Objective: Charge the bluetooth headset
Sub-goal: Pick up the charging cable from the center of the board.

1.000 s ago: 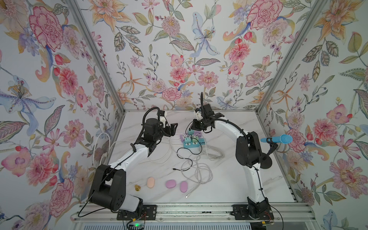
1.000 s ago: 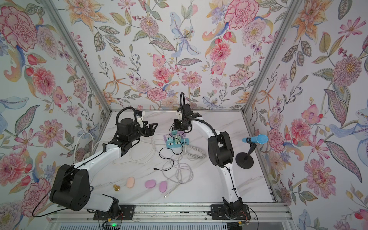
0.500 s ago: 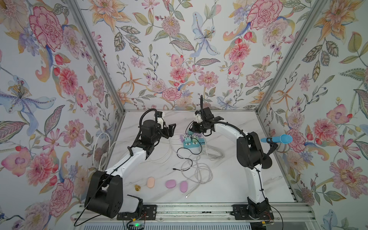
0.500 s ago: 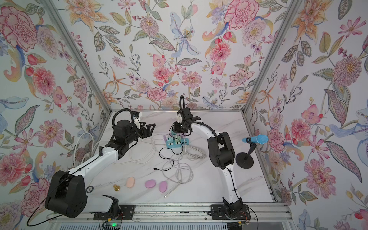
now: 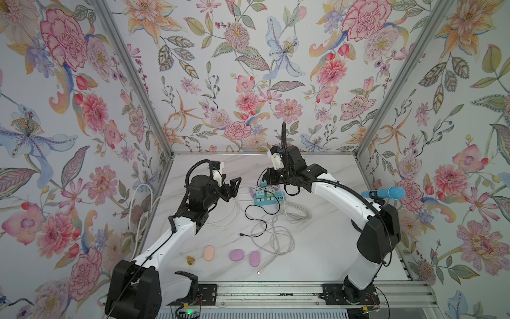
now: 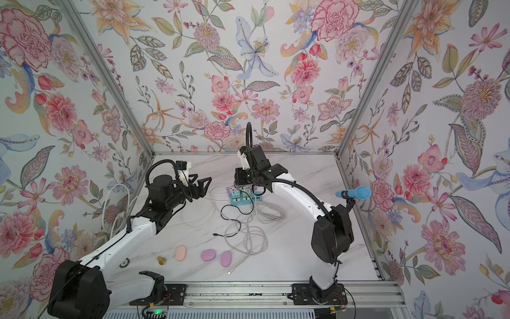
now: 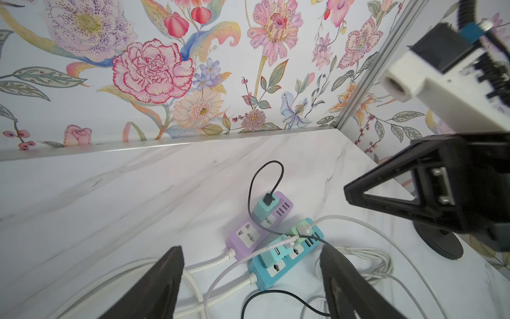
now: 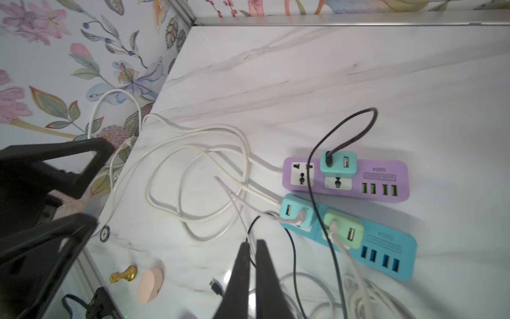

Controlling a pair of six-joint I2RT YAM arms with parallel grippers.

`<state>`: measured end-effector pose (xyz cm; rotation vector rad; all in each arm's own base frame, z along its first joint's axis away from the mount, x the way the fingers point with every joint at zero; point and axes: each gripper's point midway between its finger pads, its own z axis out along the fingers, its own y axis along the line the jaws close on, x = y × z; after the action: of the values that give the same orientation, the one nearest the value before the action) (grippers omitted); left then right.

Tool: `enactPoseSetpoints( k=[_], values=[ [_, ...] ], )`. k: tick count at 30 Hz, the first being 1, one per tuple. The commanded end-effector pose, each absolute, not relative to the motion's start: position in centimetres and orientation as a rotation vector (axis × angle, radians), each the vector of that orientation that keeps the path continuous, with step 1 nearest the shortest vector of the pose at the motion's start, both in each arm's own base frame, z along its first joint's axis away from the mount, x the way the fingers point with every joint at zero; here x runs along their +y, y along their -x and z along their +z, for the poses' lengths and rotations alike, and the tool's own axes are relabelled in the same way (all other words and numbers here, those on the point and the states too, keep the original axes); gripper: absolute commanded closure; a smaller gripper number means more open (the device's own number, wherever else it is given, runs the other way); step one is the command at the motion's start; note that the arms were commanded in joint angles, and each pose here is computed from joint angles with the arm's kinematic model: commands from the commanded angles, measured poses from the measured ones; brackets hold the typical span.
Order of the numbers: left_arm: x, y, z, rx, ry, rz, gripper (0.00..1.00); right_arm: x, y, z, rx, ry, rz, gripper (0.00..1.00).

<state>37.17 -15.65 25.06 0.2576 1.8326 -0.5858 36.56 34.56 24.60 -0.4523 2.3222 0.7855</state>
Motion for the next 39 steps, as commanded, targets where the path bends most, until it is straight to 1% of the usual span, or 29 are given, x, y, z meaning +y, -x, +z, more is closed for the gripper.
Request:
enactPoseSetpoints(
  k=[1,2,4,8,10,12,14,19,22,31,39],
  values=[
    [-14.2,-36.3,24.5,1.872,-0.223,-0.527,0.18,35.1,-32.3,22.1,2.37,0.582,0.674,0.71],
    [-13.8,-36.1,24.3,1.885,-0.209,-0.513,0.17,35.5,-30.8,21.6,2.361,0.653,0.641,0.66],
    [-13.7,-35.4,24.1,1.902,-0.215,-0.511,0.16,36.1,-28.1,20.5,2.336,0.785,0.568,0.64],
    [-13.1,-34.5,24.0,1.914,-0.22,-0.488,0.15,37.2,-23.9,18.0,2.266,1.026,0.468,0.73],
    [-12.8,-34.1,24.2,1.906,-0.211,-0.483,0.15,37.8,-22.0,16.6,2.267,1.115,0.519,0.74],
    [-12.5,-33.8,24.4,1.898,-0.198,-0.483,0.14,38.0,-21.1,15.4,2.281,1.13,0.546,0.73],
    [-12.3,-33.6,24.4,1.899,-0.182,-0.484,0.13,37.7,-20.8,14.2,2.297,1.126,0.539,0.69],
    [-12.2,-32.8,23.0,1.934,-0.168,-0.5,0.12,35.5,-20.9,10.6,2.319,1.164,0.337,0.55],
    [-12.1,-32.4,22.6,1.941,-0.163,-0.511,0.12,35.4,-20.9,8.6,2.262,1.242,0.25,0.51],
    [-11.2,-30.7,20.6,2.011,-0.117,-0.505,0.11,36.2,-21.9,5.0,2.224,1.408,0.116,0.52],
    [-10.5,-29.8,20.7,1.997,-0.065,-0.508,0.11,36.0,-23.8,3.9,2.245,1.402,0.112,0.54]
  ],
)
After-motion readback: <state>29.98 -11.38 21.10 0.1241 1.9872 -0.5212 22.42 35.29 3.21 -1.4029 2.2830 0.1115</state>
